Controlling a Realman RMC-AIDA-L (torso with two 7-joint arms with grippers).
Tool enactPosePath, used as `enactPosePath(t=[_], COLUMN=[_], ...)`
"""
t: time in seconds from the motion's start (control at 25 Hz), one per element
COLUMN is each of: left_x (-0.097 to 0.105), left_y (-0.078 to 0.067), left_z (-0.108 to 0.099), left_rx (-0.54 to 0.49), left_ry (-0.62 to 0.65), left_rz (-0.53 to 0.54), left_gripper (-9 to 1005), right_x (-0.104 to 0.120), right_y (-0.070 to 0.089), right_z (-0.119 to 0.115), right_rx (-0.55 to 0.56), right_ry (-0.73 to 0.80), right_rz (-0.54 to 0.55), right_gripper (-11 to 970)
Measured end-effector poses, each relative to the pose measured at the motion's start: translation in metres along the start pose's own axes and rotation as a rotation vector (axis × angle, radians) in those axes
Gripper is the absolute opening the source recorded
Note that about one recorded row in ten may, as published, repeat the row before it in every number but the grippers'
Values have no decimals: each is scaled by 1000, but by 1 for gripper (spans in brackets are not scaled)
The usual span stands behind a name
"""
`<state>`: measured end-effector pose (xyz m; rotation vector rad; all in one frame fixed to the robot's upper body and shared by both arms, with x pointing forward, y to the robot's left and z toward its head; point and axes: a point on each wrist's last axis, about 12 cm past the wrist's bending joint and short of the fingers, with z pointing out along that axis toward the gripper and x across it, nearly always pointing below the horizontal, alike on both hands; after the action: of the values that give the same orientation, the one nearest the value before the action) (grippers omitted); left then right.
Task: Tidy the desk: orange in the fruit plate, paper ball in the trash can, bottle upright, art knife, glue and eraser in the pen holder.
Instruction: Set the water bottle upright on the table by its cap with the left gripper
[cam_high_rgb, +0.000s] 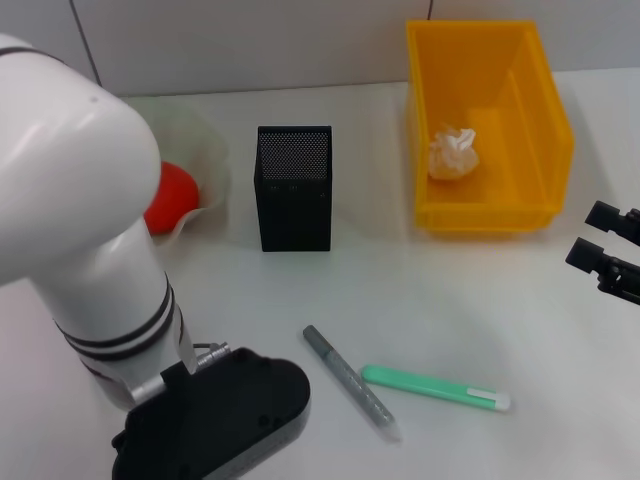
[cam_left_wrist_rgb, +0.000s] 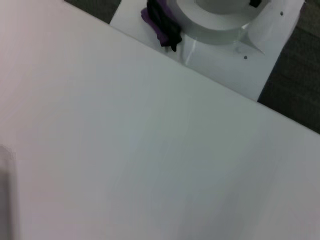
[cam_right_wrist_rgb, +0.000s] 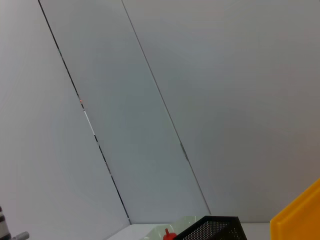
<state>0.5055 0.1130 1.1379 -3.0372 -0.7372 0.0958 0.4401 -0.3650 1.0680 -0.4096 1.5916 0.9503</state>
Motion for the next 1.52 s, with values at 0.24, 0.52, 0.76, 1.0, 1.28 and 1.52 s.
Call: enactPosePath(t=[0.24, 0.52, 0.76, 1.0, 1.28, 1.52], left_x=[4, 39, 62, 80, 91, 98], left_y=[-1, -14, -33, -62, -95, -119], left_z=[-29, -58, -66, -68, -78, -72], left_rx=[-92, -275, -366, -470, -679, -774], left_ry=[-73, -167, -222, -296, -421, -463], left_rz=[-56, -241, -384, -554, -683, -791], left_gripper=[448, 439, 429, 421, 411, 403], right_x=[0, -1, -6, -13, -18, -18], right_y=[1, 1, -2, -5, -9, -9], right_z=[0, 0, 3, 9, 16, 18], right_rx=[-9, -12, -21, -39, -57, -63], right_ry=[-3, -3, -1, 0, 13, 26], right_rz=[1, -7, -26, -45, -56, -56], right_gripper=[845, 846, 846, 846, 845, 846])
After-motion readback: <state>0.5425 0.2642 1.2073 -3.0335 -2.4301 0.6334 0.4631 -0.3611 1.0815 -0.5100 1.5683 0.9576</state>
